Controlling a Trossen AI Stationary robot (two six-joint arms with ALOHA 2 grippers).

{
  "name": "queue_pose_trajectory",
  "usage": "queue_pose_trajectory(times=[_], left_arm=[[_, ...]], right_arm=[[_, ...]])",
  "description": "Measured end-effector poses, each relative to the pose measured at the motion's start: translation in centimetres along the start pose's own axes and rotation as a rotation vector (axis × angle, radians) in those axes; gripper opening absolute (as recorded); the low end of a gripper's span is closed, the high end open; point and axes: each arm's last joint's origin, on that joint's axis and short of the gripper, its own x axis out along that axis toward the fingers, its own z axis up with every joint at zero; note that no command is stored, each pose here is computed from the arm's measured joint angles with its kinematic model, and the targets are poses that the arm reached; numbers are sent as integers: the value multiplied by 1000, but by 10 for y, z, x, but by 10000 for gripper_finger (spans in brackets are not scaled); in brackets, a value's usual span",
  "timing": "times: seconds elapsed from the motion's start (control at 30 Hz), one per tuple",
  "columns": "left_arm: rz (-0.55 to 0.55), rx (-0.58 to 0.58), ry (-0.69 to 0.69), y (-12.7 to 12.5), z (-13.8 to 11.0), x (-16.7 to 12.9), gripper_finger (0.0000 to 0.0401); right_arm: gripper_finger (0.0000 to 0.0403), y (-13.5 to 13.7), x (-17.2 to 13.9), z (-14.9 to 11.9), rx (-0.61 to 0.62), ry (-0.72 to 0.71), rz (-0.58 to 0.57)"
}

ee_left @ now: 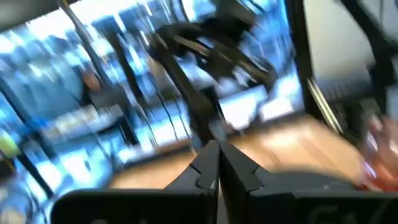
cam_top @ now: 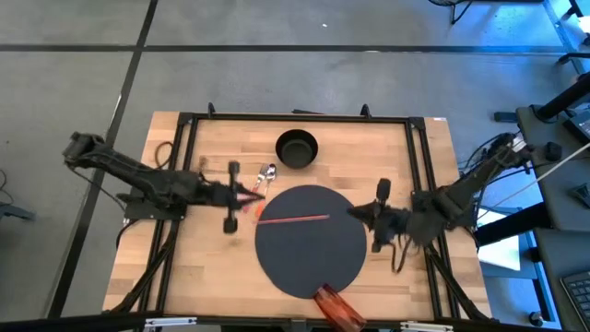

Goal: Pick & Place Utensil
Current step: Adjust the brown glass on the gray mat

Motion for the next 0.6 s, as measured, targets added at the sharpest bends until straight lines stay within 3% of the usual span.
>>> queue_pose_trajectory(times=[0.17, 0.3, 0.6], left_arm=[[71, -54, -168, 21, -47, -21, 3], [123, -136, -141, 28, -74, -30, 3], [163, -133, -165, 35, -74, -32, 3]], right_arm=[[3, 33, -11, 38, -119, 55, -60], [3, 68, -24, 67, -206, 54, -87], [4, 166, -60, 115, -329, -48, -175]])
